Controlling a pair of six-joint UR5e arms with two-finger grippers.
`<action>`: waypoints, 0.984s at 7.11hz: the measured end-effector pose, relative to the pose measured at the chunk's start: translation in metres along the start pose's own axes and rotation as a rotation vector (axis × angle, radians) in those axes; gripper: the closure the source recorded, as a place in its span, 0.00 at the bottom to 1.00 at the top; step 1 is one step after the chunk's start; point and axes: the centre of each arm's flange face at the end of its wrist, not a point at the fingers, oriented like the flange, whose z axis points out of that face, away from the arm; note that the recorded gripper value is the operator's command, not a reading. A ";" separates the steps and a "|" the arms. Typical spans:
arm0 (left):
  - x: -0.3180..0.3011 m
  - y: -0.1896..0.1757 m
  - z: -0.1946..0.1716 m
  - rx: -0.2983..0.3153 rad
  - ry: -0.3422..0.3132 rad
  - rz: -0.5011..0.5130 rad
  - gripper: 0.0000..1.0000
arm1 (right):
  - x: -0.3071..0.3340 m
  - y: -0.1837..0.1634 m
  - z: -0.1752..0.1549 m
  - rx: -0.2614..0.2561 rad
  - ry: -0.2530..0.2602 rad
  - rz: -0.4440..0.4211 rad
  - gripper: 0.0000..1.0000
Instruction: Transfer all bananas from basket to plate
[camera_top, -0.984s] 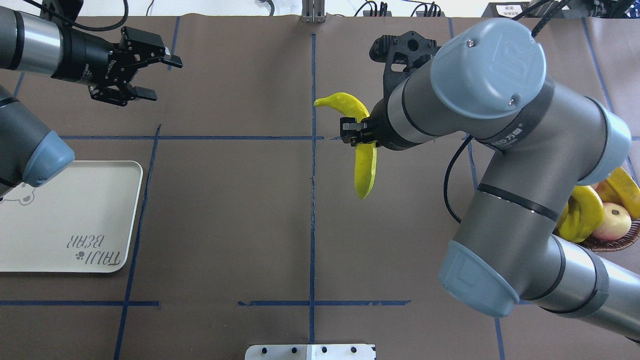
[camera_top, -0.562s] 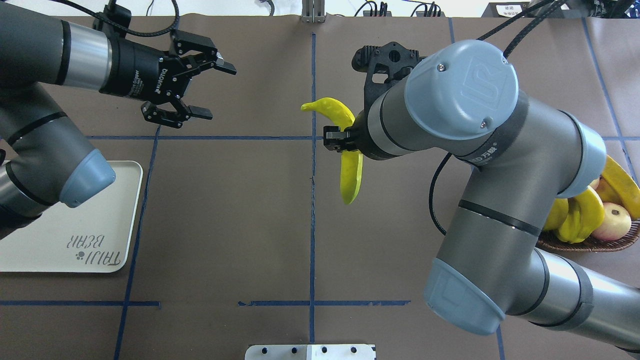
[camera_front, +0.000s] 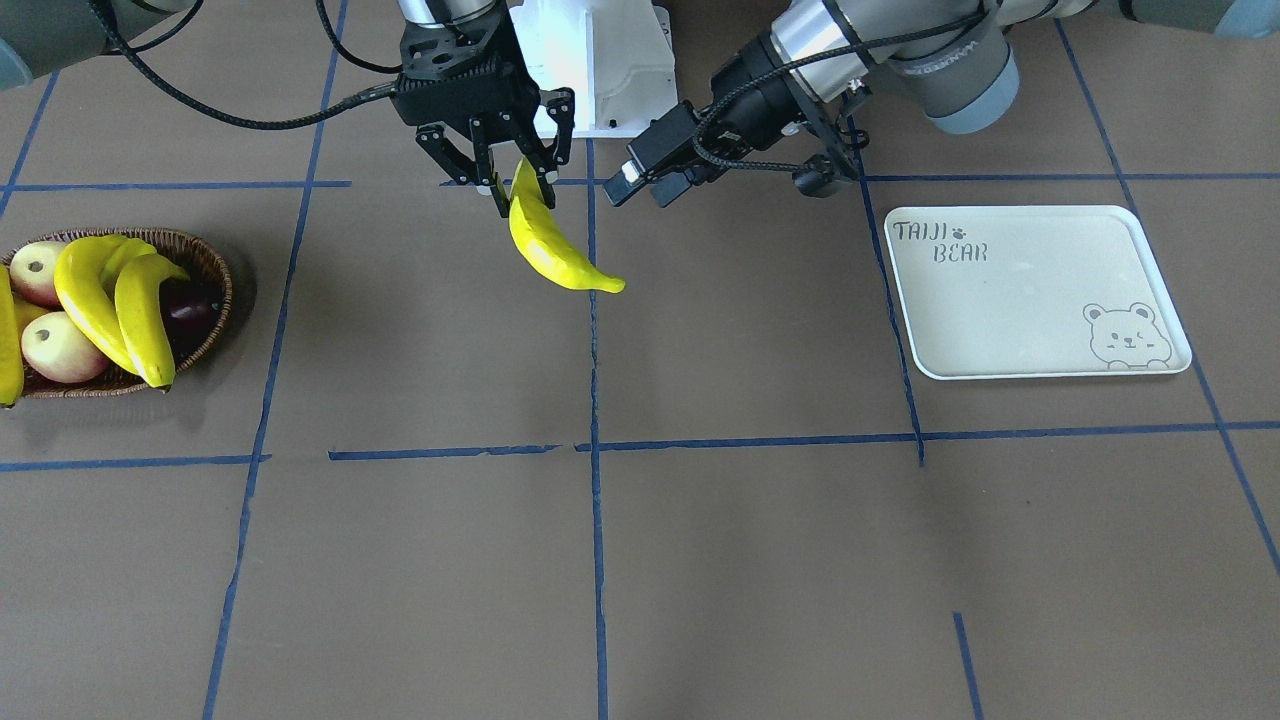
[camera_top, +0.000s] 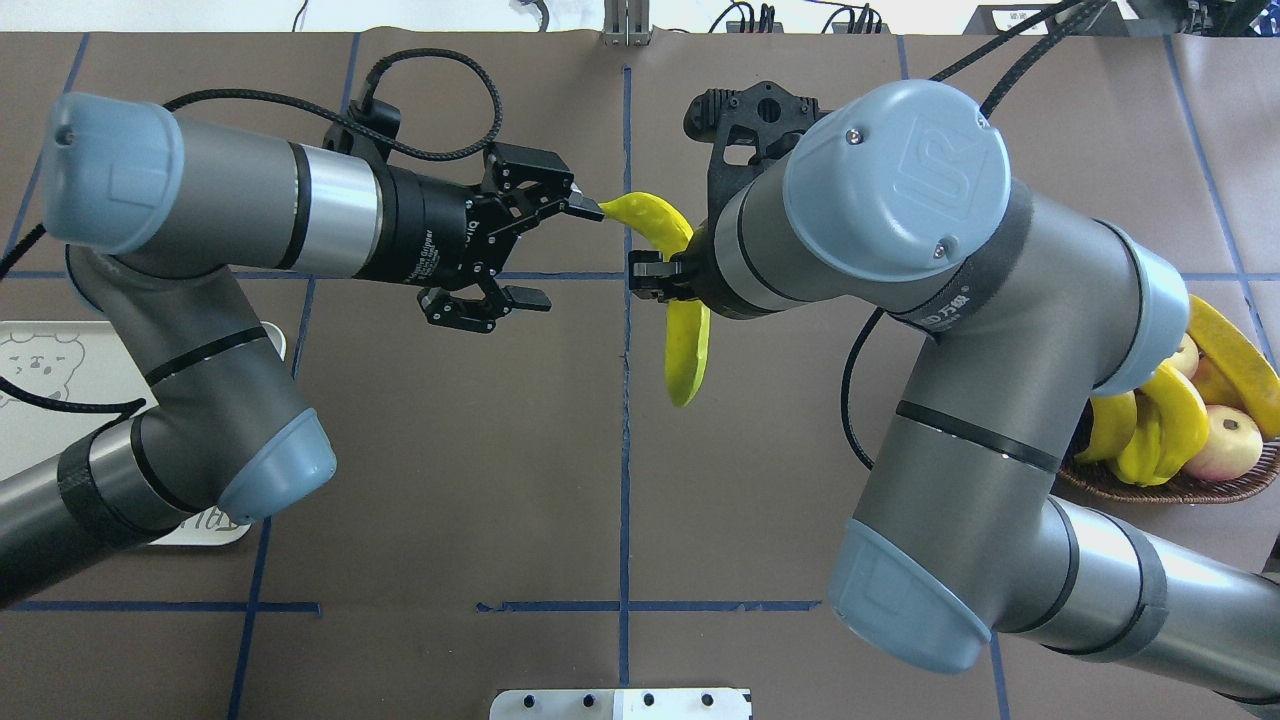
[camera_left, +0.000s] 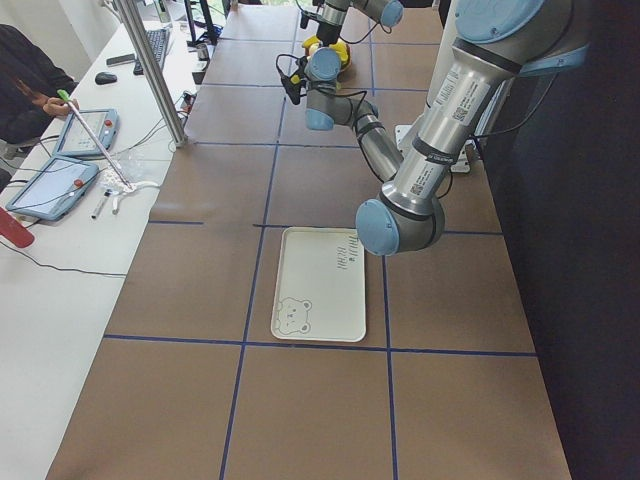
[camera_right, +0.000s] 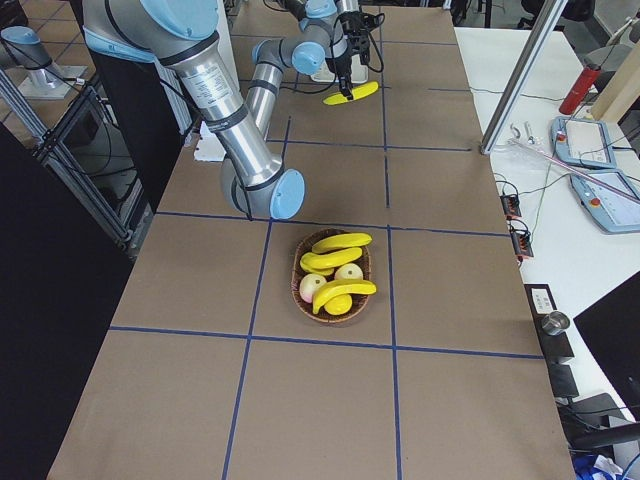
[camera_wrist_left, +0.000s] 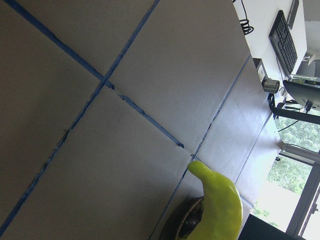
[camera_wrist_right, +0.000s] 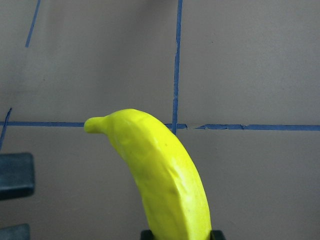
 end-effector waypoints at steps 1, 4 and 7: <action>0.002 0.005 0.007 0.004 0.002 0.000 0.00 | -0.002 0.002 -0.001 -0.002 -0.005 -0.004 1.00; 0.002 0.007 0.011 0.008 0.002 0.005 0.00 | -0.007 0.010 -0.006 -0.010 -0.024 -0.015 1.00; 0.009 0.007 0.022 0.011 0.001 0.003 0.00 | -0.014 0.017 -0.008 -0.016 -0.037 -0.023 1.00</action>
